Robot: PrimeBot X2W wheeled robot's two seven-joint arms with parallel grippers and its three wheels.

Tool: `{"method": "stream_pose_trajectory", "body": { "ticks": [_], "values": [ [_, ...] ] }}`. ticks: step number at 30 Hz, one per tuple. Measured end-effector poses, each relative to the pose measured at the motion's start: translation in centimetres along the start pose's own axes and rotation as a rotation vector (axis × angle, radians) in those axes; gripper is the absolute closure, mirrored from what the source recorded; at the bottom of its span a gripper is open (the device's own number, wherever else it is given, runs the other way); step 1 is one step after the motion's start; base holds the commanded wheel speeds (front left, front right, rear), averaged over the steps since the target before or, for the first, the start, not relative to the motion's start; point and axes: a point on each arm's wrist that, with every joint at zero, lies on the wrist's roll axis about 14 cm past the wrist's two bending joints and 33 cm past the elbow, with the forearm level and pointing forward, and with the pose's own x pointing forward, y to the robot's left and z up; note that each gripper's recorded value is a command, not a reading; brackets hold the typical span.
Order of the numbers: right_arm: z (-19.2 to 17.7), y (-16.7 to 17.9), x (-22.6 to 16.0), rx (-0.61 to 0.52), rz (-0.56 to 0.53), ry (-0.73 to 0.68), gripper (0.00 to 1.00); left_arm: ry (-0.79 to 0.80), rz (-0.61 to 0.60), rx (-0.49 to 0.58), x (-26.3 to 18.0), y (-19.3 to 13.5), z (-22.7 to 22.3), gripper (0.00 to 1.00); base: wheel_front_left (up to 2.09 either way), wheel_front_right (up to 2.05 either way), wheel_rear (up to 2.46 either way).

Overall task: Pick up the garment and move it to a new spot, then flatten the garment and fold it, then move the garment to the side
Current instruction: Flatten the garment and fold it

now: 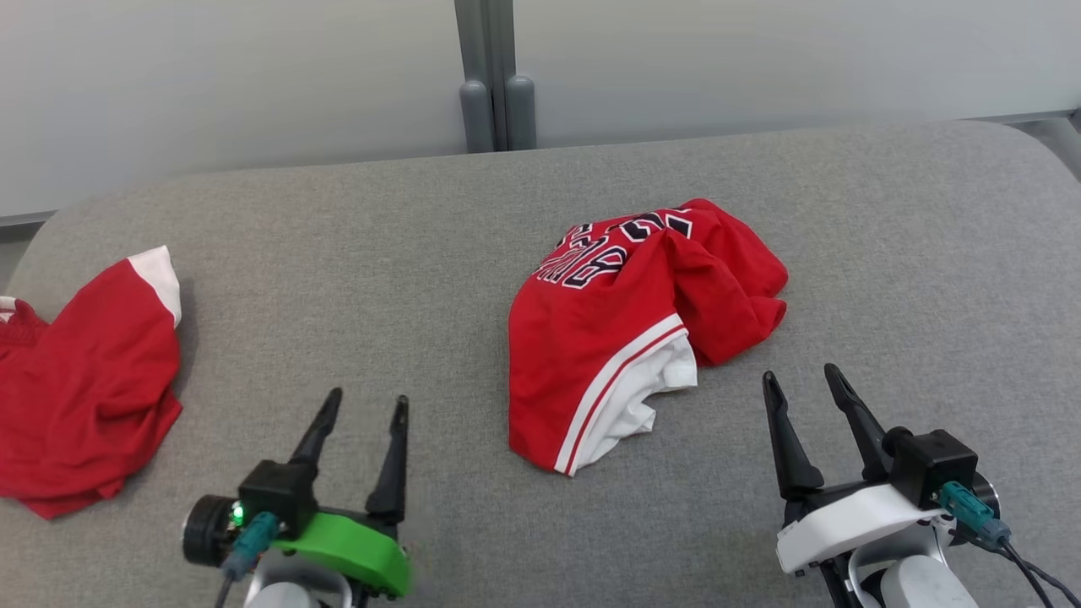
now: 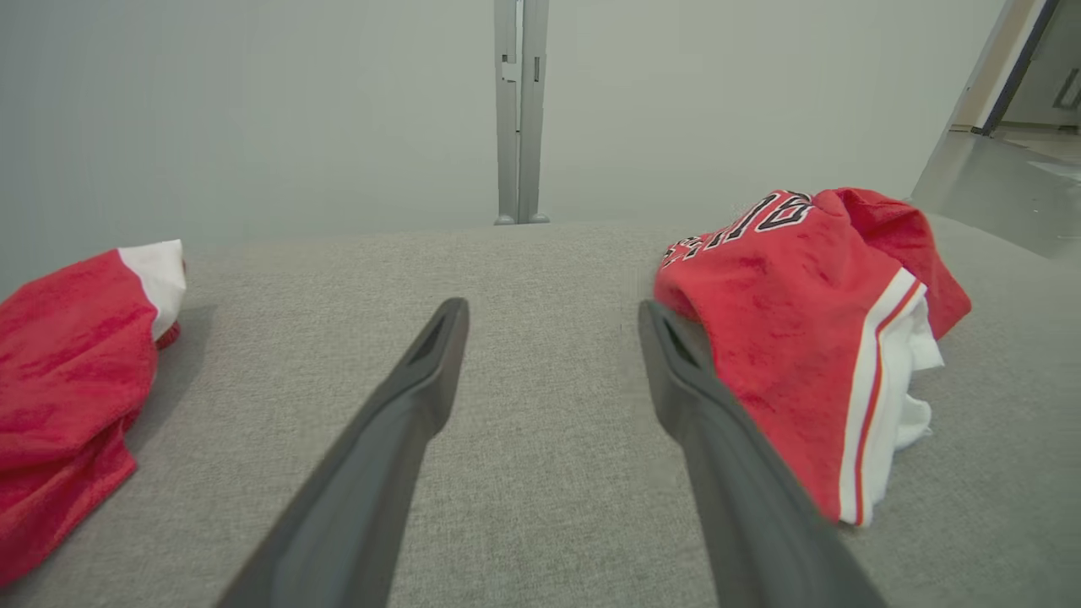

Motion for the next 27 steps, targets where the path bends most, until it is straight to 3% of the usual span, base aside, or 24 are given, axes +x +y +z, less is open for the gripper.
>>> {"method": "stream_pose_trajectory", "body": {
  "ticks": [6, 16, 27],
  "values": [
    [-0.3, -0.7, 0.1, 0.008, -0.022, 0.009, 0.0, 0.068, -0.191, -0.003, 1.5, -5.9, -2.0, 0.0, 0.0, 0.0, 0.0],
    [-0.6, -3.1, -0.1, 0.007, -0.097, 0.018, 0.0, 0.231, -0.438, 0.036, 1.9, -12.2, -7.0, 0.0, 0.0, 0.0, 0.0],
    [-1.1, -5.2, -0.7, 0.001, -0.167, 0.033, 0.0, 0.406, -0.504, 0.054, 2.3, -13.2, -12.1, 0.0, 0.0, 0.0, 0.0]
  ]
}}
